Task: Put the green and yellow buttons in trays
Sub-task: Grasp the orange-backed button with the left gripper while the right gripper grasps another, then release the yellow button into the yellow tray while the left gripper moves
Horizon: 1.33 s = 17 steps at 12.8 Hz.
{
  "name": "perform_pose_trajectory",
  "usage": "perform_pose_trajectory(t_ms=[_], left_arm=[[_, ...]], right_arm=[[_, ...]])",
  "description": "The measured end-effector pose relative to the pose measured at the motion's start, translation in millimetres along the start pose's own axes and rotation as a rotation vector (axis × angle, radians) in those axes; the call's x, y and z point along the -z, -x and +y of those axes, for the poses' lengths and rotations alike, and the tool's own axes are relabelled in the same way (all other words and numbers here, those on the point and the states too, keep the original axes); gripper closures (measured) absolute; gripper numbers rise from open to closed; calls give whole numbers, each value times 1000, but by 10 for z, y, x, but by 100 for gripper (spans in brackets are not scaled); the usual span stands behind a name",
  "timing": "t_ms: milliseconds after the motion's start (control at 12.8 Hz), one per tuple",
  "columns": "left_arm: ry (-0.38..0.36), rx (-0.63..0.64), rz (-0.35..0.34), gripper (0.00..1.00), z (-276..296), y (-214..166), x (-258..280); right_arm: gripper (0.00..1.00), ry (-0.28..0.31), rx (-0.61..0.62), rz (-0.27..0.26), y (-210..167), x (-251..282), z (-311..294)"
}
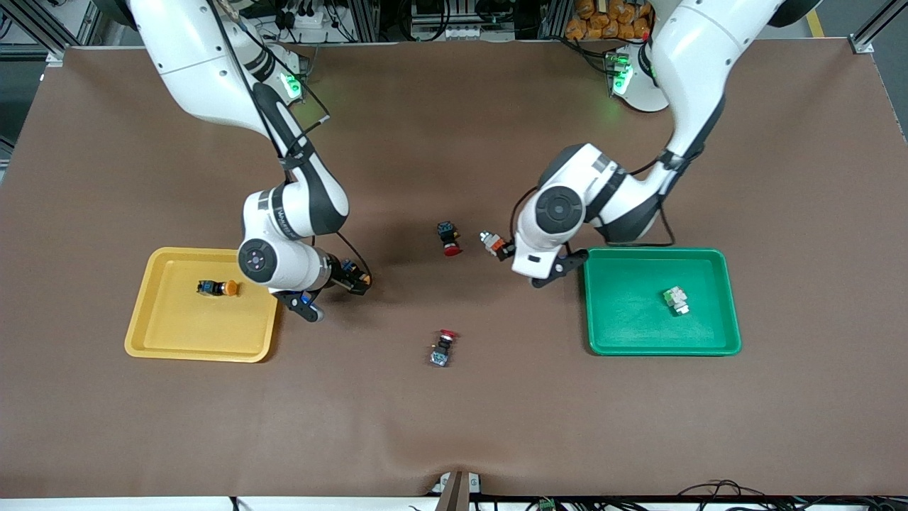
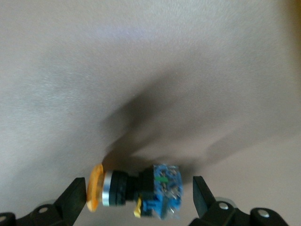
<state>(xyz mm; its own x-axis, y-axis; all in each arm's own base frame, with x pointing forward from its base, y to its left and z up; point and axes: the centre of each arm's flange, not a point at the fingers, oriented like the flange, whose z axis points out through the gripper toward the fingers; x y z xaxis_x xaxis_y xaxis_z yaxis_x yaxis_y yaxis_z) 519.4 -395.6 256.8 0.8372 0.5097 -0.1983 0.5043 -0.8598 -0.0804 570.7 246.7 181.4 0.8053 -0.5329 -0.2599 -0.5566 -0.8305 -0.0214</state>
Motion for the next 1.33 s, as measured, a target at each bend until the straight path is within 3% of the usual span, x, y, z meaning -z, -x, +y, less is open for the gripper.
perform_pose_trajectory(t_ms=[546,702,936,1092,1170,1326], left_arm=[[83,117,-27,0,252,158,-481],[85,125,-36,0,271,177,-578],[72,121,-46,0,286,230,-702],[66,123,-53,19,284,233,-770],[61,125,-56,19,280,231,-804],[53,128,-61,41,266,221,-860]], right_arm=[[0,2,18,14,132,-107,-34],[21,-3,26,18,169,-83,-66],[22,-13,25,28,151,-12,-68],[22,-36,14,52,50,201,-31],[22,-48,18,65,-53,395,38],[22,-56,62,74,-401,863,345]])
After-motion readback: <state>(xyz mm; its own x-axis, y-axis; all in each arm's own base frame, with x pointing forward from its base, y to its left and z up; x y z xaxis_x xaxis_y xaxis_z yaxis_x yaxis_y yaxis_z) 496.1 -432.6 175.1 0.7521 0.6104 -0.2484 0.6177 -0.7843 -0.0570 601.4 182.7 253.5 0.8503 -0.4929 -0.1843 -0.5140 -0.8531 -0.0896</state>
